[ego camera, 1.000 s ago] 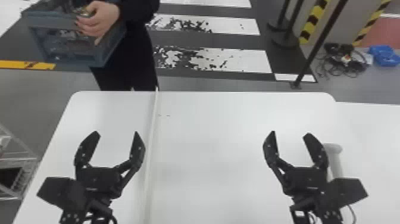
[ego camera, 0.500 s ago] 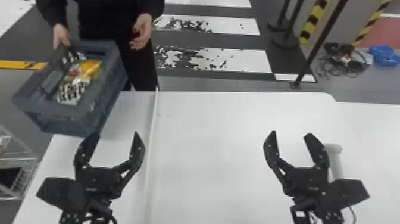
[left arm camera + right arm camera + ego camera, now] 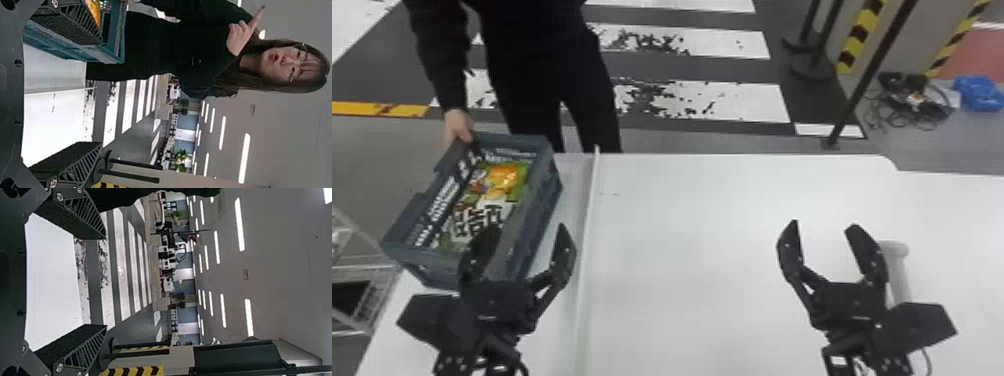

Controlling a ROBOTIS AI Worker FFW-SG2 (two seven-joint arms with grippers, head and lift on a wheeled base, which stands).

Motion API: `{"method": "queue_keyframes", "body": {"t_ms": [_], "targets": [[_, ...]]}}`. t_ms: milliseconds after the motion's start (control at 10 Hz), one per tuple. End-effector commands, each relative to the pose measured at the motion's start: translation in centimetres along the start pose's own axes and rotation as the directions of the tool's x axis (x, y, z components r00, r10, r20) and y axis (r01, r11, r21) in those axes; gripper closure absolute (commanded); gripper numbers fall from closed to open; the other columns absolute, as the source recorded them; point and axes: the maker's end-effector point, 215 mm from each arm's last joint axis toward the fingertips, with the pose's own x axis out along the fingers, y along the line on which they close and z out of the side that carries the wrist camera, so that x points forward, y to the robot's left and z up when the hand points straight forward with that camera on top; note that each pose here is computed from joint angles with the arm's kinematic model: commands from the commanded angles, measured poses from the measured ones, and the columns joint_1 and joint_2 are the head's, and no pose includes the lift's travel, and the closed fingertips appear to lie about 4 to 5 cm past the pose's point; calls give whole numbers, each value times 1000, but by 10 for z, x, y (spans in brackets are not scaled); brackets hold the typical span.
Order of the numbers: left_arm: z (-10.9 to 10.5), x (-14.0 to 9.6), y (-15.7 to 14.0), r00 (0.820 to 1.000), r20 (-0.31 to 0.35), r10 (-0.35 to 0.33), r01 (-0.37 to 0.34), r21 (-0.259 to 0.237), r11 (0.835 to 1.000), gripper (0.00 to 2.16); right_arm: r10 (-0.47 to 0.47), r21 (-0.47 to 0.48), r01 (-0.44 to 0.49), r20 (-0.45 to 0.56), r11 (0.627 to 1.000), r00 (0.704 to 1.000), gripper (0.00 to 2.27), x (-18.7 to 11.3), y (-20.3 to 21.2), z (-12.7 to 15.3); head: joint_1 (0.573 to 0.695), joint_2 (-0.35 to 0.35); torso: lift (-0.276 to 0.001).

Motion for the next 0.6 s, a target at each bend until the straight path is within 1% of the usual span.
{"method": "queue_keyframes", "body": {"t_ms": [0, 500], "targets": [[2, 1, 1, 1000, 4, 4, -4, 1, 1000, 76, 0, 1, 0, 0, 1000, 1000, 120, 0, 0, 0, 695, -41, -29], [3, 1, 3, 1000, 7, 11, -11, 0, 1000, 73, -1, 0, 1, 1, 1000, 1000, 120, 1, -1, 1, 695, -40, -29]]}}
